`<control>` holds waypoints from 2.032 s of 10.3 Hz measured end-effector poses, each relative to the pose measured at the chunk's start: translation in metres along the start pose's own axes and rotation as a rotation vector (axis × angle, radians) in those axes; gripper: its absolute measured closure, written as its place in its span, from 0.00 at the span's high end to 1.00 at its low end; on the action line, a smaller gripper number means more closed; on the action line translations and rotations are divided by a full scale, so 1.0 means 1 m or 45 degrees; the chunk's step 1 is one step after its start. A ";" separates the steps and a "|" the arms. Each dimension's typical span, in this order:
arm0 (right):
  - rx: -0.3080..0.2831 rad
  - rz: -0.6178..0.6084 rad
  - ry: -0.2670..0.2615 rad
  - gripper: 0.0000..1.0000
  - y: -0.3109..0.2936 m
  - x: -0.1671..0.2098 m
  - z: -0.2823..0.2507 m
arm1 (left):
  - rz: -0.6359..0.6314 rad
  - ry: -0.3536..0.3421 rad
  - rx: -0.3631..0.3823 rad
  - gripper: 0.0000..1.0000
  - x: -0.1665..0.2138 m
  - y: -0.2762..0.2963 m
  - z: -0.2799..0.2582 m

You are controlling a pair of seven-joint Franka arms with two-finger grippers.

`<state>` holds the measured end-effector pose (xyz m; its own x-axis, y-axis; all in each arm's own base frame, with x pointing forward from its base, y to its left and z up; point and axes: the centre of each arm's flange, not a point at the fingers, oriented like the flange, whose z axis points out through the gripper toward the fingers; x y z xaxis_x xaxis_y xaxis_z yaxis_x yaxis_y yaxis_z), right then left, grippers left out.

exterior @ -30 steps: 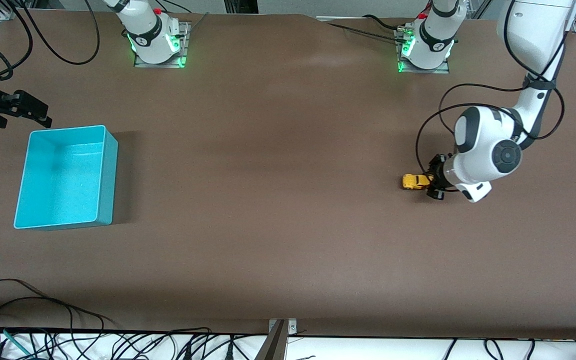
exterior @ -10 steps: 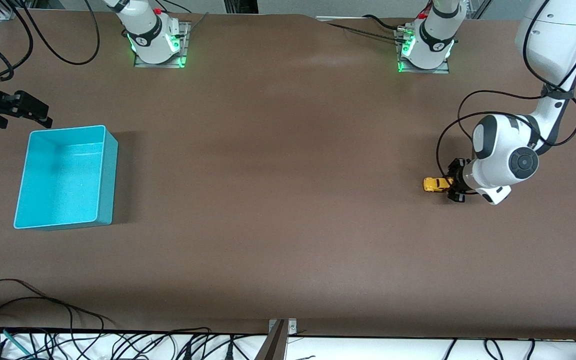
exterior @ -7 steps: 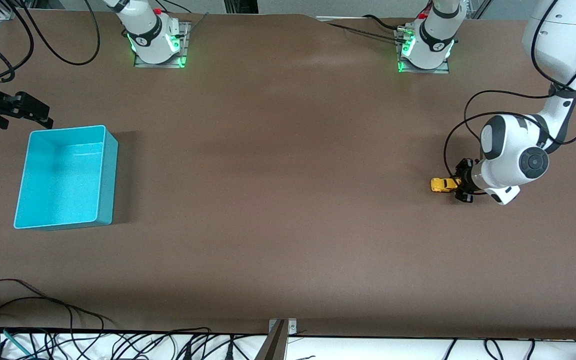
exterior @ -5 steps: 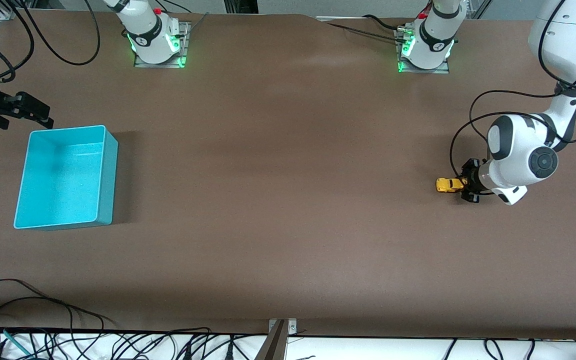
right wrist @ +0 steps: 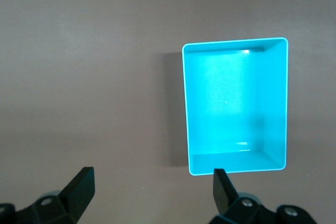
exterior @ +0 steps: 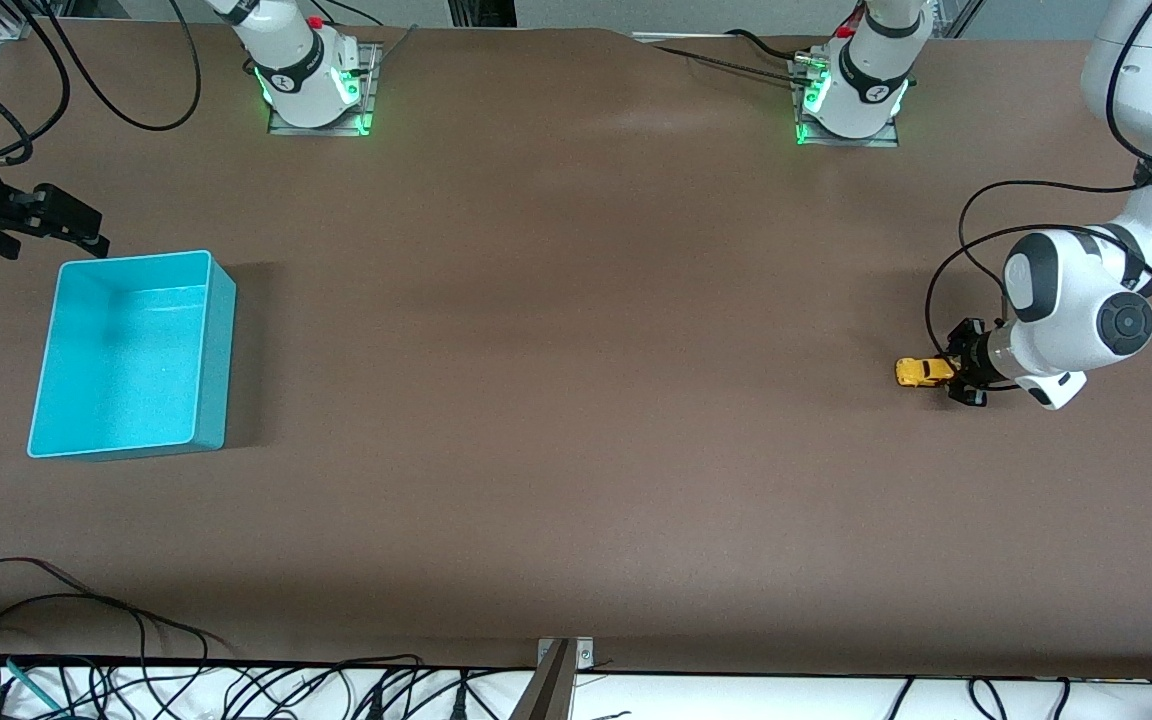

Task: Wind up and store yellow beetle car

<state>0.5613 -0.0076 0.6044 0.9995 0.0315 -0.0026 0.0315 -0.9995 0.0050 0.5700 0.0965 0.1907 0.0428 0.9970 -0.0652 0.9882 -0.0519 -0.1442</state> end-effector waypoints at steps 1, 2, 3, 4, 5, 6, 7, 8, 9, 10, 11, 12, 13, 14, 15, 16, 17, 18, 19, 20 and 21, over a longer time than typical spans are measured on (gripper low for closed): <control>0.000 0.000 0.001 1.00 0.000 0.000 0.000 | 0.002 0.000 0.000 0.43 0.000 0.000 0.000; 0.000 0.000 0.001 1.00 0.000 0.000 0.000 | 0.003 0.001 0.000 0.43 0.000 0.000 0.000; 0.000 0.000 0.001 1.00 0.000 0.000 0.000 | 0.003 0.001 0.000 0.43 0.000 0.000 0.000; 0.000 0.000 0.001 1.00 0.000 0.000 0.000 | 0.003 0.001 0.001 0.44 0.000 0.000 0.000; 0.000 0.000 0.001 1.00 0.000 0.000 0.000 | 0.005 -0.001 0.012 0.54 0.002 0.000 0.013; 0.000 0.000 0.001 1.00 0.000 0.000 0.000 | 0.007 -0.005 0.019 0.67 0.004 0.000 0.030; 0.000 0.000 0.001 1.00 0.000 0.000 0.000 | 0.007 -0.010 0.026 0.80 0.005 0.001 0.041; 0.000 0.000 0.001 1.00 0.000 0.000 0.000 | 0.007 -0.012 0.030 0.81 0.006 0.001 0.044; 0.000 0.000 0.001 1.00 0.000 0.000 0.000 | 0.007 -0.012 0.030 0.81 0.006 0.001 0.043; 0.000 0.000 0.002 1.00 0.000 0.000 0.000 | 0.007 -0.012 0.030 0.81 0.006 0.002 0.043; 0.000 0.001 0.002 1.00 0.001 0.000 0.000 | 0.008 -0.012 0.031 0.82 0.006 0.002 0.043; 0.000 0.001 0.000 1.00 0.001 0.001 0.001 | 0.009 -0.012 0.031 0.82 0.005 0.003 0.041; 0.001 0.001 -0.006 1.00 0.001 0.002 0.004 | 0.015 -0.010 0.028 0.83 0.005 0.006 0.035; 0.001 0.002 -0.014 1.00 0.001 0.004 0.007 | 0.043 -0.008 0.020 0.82 0.001 0.009 0.026; 0.001 0.002 -0.020 1.00 0.001 0.005 0.010 | 0.111 -0.007 0.017 0.82 -0.007 0.013 0.011; 0.002 0.002 -0.021 1.00 0.001 0.005 0.011 | 0.231 -0.002 0.007 0.82 -0.016 0.017 -0.010; 0.001 0.002 -0.020 1.00 0.001 0.005 0.010 | 0.384 0.009 -0.004 0.84 -0.024 0.019 -0.035; 0.001 0.003 -0.020 1.00 0.002 0.005 0.010 | 0.542 0.025 -0.016 0.86 -0.029 0.017 -0.060; 0.001 0.004 -0.020 1.00 0.002 0.005 0.010 | 0.671 0.047 -0.037 0.92 -0.030 0.015 -0.083; 0.001 0.004 -0.020 1.00 0.002 0.005 0.010 | 0.789 0.074 -0.063 0.95 -0.031 0.012 -0.105; 0.001 0.004 -0.020 1.00 0.002 0.005 0.010 | 0.887 0.100 -0.085 1.00 -0.032 0.009 -0.124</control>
<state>0.5668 -0.0092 0.5944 0.9994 0.0284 -0.0182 0.0285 -0.9996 0.0040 0.5963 0.0716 0.3140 0.6768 0.7346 -0.0485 0.7339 -0.6784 -0.0339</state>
